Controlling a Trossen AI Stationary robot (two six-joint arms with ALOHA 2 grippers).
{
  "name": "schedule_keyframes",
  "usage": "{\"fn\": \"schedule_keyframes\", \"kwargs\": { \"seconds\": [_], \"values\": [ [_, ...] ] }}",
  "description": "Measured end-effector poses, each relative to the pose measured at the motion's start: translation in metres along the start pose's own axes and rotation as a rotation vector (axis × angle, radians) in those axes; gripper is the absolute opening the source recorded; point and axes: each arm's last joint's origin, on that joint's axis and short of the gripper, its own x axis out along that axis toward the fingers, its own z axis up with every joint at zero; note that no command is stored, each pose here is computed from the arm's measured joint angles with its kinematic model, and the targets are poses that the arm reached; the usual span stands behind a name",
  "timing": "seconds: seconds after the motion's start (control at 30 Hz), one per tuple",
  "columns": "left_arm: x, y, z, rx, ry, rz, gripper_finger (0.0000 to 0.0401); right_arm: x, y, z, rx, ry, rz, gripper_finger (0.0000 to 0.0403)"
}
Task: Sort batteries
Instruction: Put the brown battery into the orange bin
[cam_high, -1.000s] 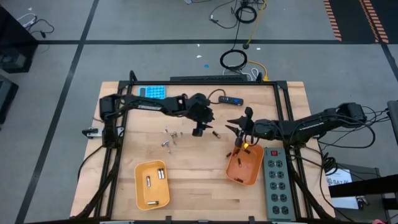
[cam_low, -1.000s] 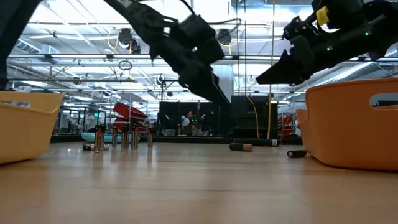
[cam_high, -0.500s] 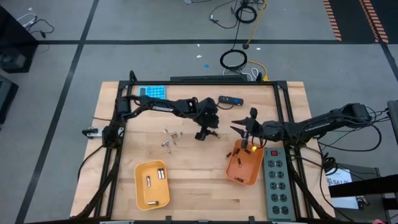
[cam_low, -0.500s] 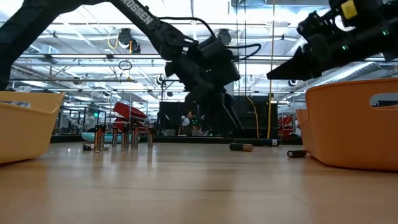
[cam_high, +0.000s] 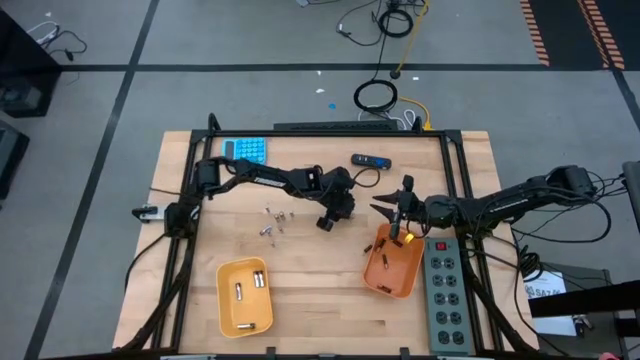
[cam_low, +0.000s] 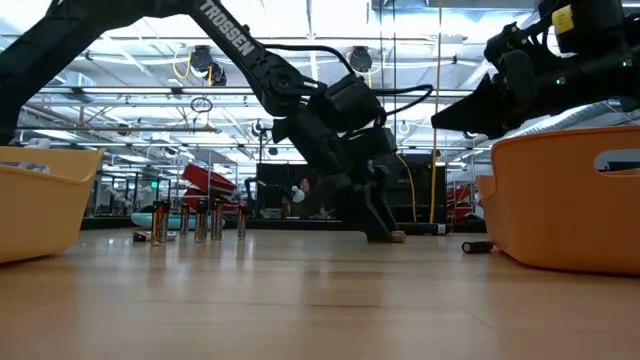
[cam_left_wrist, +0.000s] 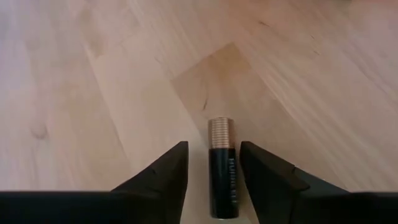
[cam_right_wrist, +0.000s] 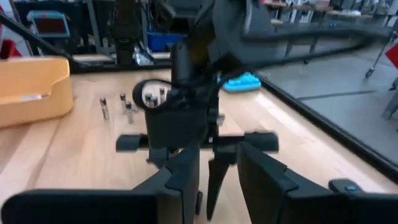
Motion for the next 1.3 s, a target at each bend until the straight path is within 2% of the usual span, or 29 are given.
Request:
{"fn": "schedule_keyframes", "kwargs": {
  "seconds": [0.17, 0.33, 0.6, 0.77, 1.03, 1.17, 1.3],
  "values": [
    [0.002, -0.001, -0.002, -0.004, 0.017, -0.003, 0.0123, 0.002, 0.004, -0.006, 0.015, 0.031, 0.012, 0.0098],
    [0.002, -0.003, -0.004, -0.012, 0.064, -0.007, 0.0043, 0.004, 0.005, -0.006, 0.025, 0.018, 0.013, 0.0098],
    [-0.008, -0.01, 0.003, -0.066, 0.129, 0.006, 0.0044, 0.004, 0.006, -0.006, 0.045, 0.016, 0.014, 0.0098],
    [-0.038, -0.013, 0.011, -0.079, 0.252, 0.056, 0.0044, 0.002, 0.01, -0.007, 0.036, 0.022, 0.009, 0.0098],
    [-0.093, -0.029, 0.033, -0.214, 0.336, 0.049, 0.0044, 0.001, 0.012, -0.008, 0.012, 0.025, 0.003, 0.0098],
    [-0.125, -0.05, 0.047, -0.276, 0.333, 0.04, 0.0044, 0.001, 0.012, -0.01, 0.019, 0.045, 0.0, 0.0098],
    [-0.152, -0.083, 0.046, -0.351, 0.291, 0.041, 0.0044, 0.001, 0.012, -0.009, -0.002, 0.042, 0.0, 0.0098]
  ]
}}
